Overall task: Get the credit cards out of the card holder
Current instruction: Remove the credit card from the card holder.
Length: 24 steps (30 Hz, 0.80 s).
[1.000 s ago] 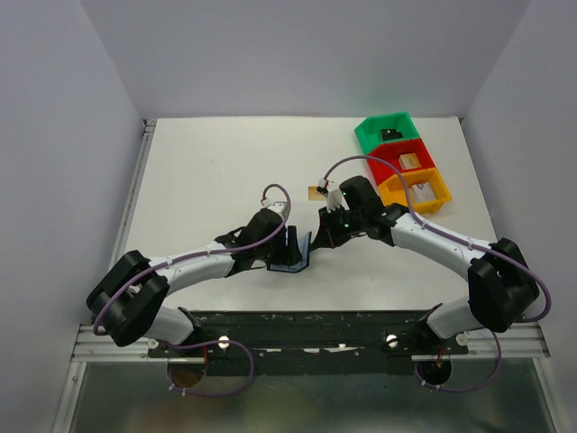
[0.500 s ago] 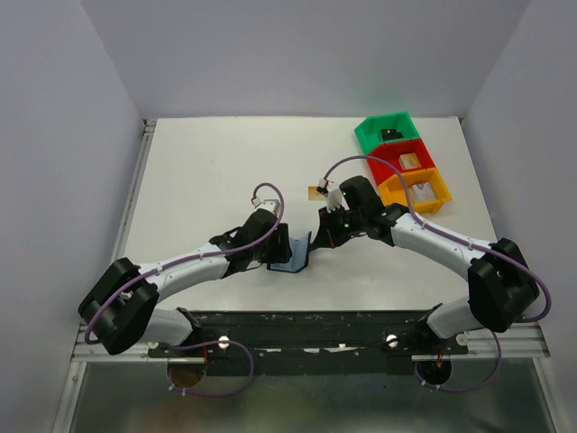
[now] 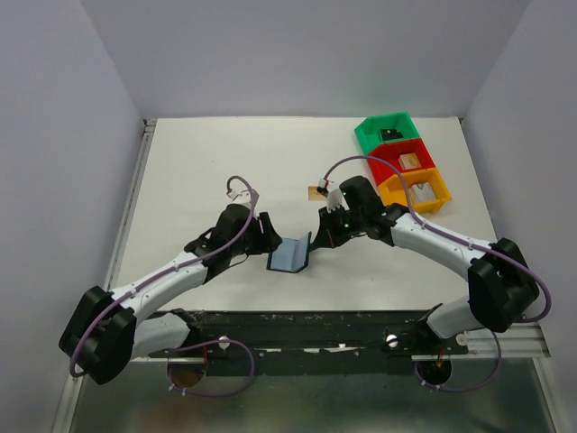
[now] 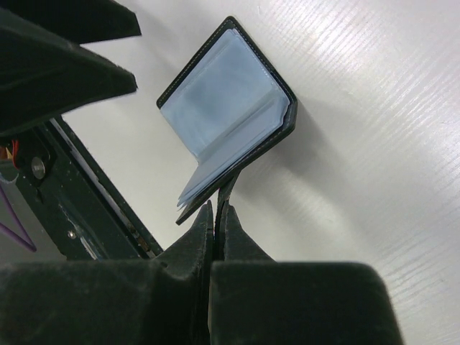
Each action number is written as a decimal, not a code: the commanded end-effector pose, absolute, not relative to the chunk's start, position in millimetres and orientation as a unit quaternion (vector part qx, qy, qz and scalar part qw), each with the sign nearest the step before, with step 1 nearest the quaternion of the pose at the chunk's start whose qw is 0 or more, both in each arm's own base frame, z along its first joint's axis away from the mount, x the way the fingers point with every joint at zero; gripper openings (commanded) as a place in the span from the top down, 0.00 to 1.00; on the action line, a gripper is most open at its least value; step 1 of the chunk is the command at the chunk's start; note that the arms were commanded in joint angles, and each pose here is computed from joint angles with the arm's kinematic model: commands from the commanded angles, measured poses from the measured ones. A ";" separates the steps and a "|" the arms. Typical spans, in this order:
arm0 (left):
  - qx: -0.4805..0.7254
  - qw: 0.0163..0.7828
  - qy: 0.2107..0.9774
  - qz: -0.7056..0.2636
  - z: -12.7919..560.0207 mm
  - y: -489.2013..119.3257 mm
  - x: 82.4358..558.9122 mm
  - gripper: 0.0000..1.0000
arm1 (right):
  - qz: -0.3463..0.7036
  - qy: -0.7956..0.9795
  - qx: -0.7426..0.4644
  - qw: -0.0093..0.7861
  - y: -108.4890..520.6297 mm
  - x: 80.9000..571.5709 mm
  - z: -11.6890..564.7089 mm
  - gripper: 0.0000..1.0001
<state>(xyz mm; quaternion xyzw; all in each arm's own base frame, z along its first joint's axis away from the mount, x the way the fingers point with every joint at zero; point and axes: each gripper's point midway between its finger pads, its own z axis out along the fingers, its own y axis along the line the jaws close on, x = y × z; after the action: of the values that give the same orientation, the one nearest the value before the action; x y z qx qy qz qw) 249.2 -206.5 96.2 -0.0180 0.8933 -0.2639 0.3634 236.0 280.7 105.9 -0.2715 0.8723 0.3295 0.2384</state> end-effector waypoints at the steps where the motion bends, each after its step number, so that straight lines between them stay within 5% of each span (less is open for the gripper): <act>1: 0.078 0.340 0.865 -0.362 116.0 -260.1 239.4 0.38 | 0.318 0.880 -0.267 0.232 273.7 234.0 95.1 1.00; 24: 0.133 0.279 0.885 -0.349 82.5 -294.3 220.8 0.32 | 0.322 0.878 -0.262 0.238 273.1 234.0 102.8 1.00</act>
<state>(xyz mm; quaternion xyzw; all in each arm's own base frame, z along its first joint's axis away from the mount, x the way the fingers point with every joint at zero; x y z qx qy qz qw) 218.2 -285.9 78.5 0.1213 0.8886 -0.3465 0.2751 233.1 277.6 99.4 -0.2687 0.8763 0.3262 0.2312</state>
